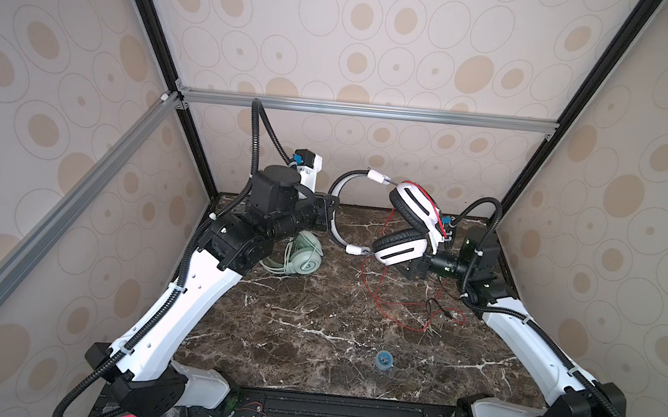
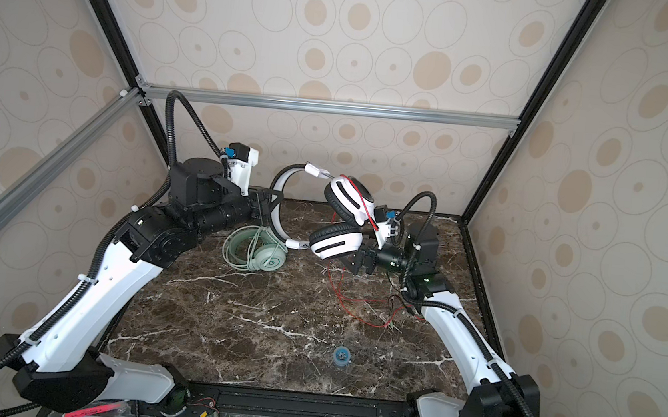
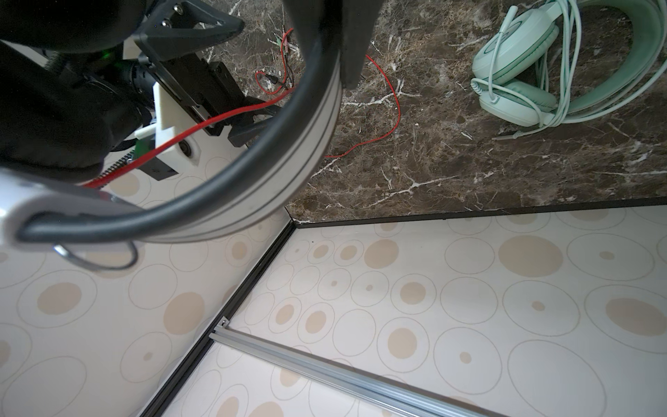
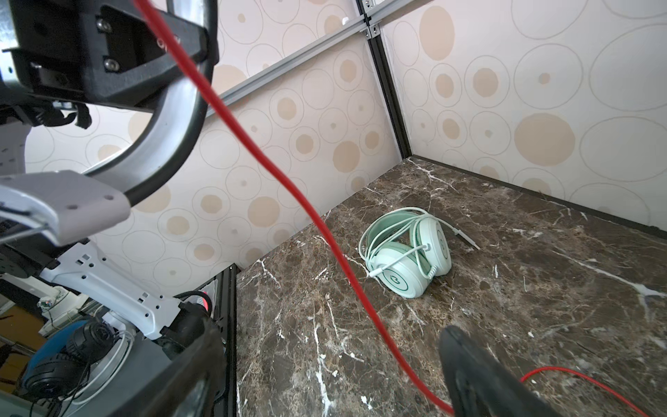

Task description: Wrap the headphones

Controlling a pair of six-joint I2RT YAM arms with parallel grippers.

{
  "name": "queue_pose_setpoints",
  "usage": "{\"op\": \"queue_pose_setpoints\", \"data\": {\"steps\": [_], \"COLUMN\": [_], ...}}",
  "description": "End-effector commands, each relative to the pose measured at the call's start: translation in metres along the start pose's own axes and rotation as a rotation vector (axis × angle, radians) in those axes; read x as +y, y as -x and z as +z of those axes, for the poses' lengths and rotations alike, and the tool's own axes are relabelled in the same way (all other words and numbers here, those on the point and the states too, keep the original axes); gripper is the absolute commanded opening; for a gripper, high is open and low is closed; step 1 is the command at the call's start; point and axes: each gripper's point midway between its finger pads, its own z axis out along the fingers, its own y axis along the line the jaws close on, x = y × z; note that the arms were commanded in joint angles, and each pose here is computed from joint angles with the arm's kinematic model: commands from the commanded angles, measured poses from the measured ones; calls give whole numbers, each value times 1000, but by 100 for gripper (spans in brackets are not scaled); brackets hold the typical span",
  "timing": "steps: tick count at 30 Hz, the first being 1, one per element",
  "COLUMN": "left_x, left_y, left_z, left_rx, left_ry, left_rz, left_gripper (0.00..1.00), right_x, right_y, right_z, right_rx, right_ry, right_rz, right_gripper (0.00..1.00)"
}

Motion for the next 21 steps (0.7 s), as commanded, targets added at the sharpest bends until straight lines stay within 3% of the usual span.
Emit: {"op": "queue_pose_setpoints", "data": {"steps": [1,10,21], "left_x": [-23,-22,-32], "left_y": [43,37,49], "left_z": [-26,-21,-18], "left_rx": [-142,-156,-216], "left_ry": [-93,-118,-183], "left_rz": [-62,-103,-136], "left_gripper": [0,0,0], "right_x": [5,7,0], "right_y": [17,25,7], "right_z": [5,31,51], "right_rx": [-42,-69,-49], "right_ry": [47,129,158], "right_rz": [-34,15,72], "right_gripper": [94,89,81]}}
